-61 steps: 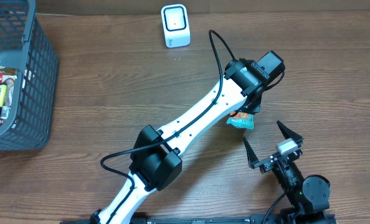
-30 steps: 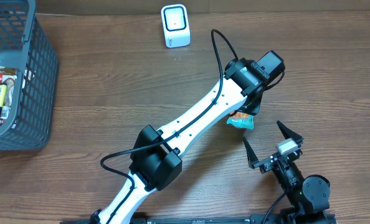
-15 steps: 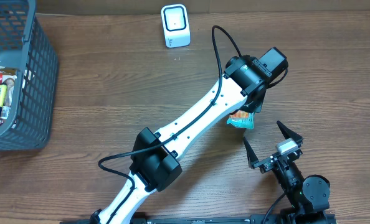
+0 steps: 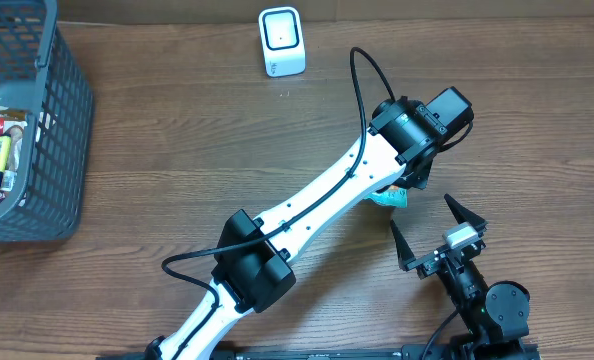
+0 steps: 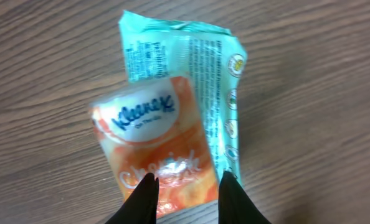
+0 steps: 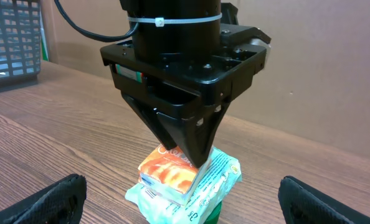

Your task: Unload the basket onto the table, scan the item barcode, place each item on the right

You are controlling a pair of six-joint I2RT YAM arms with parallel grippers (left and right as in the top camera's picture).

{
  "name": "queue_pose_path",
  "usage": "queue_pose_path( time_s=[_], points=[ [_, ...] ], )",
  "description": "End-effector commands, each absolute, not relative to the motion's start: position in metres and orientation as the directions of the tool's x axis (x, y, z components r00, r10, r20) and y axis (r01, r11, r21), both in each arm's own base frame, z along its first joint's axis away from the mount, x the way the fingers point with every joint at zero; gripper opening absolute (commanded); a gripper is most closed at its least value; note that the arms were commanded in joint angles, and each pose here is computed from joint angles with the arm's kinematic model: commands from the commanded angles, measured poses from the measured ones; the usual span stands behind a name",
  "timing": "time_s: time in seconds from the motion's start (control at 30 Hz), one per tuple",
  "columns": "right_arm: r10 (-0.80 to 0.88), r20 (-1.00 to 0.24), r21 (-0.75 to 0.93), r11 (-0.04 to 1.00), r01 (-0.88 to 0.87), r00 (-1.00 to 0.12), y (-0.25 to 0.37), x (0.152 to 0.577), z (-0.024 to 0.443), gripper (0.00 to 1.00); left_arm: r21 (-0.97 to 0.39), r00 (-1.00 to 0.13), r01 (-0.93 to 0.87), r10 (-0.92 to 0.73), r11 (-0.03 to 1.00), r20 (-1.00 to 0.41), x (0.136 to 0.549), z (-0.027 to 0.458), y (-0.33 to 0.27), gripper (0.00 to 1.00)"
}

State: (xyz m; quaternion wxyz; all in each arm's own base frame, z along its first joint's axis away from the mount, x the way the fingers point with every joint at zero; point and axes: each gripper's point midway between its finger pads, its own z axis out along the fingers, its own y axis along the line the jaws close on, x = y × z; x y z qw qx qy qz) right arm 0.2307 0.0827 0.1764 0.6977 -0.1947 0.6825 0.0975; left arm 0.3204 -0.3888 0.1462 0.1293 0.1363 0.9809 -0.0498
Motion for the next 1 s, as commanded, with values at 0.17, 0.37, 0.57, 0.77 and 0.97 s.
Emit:
queue_pose_path(
  time_s=[0.17,0.37,0.57,0.77,0.97],
  points=[
    [-0.132,-0.99,-0.143,0.91,-0.39,0.054,0.081,0.232,0.175,1.0,-0.058,-0.919,0.259,0.227,0.964,-0.323,0.314,0.154,-0.398,0.2],
    [-0.132,-0.99,-0.143,0.91,-0.39,0.054,0.081,0.232,0.175,1.0,-0.029,-0.915,0.255,0.231,0.967,-0.331,0.316,0.147,-0.396,0.19],
    [-0.132,-0.99,-0.143,0.91,-0.39,0.054,0.081,0.232,0.175,1.0,-0.002,-0.913,0.245,0.23,0.97,-0.337,0.319,0.142,-0.391,0.22],
    [-0.132,-0.99,-0.143,0.91,-0.39,0.054,0.081,0.232,0.175,1.0,0.003,-0.914,0.247,0.234,0.969,-0.331,0.317,0.139,-0.391,0.21],
    [-0.132,-0.99,-0.143,0.91,-0.39,0.054,0.081,0.232,0.175,1.0,0.023,-0.92,0.248,0.243,0.968,-0.308,0.317,0.122,-0.391,0.22]
  ],
)
